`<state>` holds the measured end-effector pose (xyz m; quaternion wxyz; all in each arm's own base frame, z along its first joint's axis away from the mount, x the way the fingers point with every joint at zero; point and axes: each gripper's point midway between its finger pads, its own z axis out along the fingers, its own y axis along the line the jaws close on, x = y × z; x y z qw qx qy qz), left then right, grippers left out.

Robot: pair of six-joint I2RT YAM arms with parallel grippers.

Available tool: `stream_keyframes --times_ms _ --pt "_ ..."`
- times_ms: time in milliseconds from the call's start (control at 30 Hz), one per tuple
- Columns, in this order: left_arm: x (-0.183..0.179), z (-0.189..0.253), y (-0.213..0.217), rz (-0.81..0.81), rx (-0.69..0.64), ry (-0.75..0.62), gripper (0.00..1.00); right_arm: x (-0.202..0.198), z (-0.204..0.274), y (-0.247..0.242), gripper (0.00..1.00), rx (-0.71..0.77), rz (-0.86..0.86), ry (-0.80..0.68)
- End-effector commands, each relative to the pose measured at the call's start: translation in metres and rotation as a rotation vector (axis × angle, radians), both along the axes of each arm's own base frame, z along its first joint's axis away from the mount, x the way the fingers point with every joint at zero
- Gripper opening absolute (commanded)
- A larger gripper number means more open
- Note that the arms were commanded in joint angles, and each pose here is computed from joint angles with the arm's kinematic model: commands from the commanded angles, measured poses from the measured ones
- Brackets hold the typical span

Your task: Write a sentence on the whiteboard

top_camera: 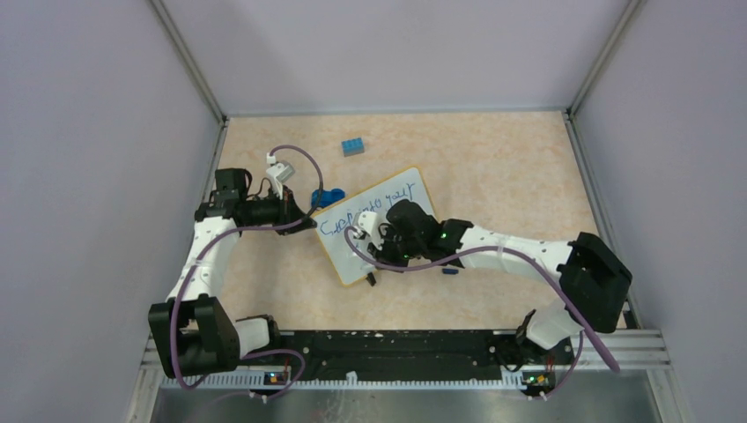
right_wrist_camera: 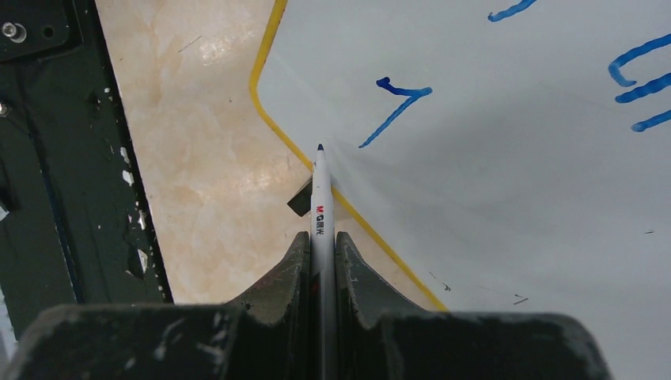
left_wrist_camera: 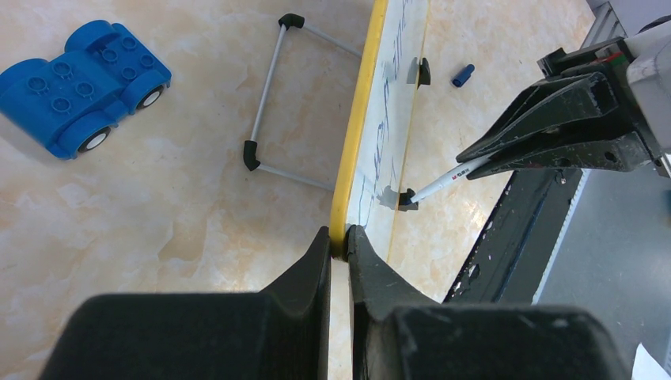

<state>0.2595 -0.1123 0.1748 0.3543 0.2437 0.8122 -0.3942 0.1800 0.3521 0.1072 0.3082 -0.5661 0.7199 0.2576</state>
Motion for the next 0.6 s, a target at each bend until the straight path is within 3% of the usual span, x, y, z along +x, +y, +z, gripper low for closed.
stream_keyframes --times_ms 0,200,567 --pt "-0.003 -0.012 0.002 -0.011 0.037 -0.008 0.0 0.011 0.056 0.013 0.0 0.139 -0.015 -0.066" --pt "-0.003 -0.011 0.001 -0.011 0.034 -0.004 0.0 0.045 0.066 0.0 0.0 0.151 -0.12 -0.093" --pt "-0.003 -0.012 0.002 -0.011 0.04 -0.007 0.0 0.047 0.066 0.01 0.0 0.159 -0.094 -0.081"
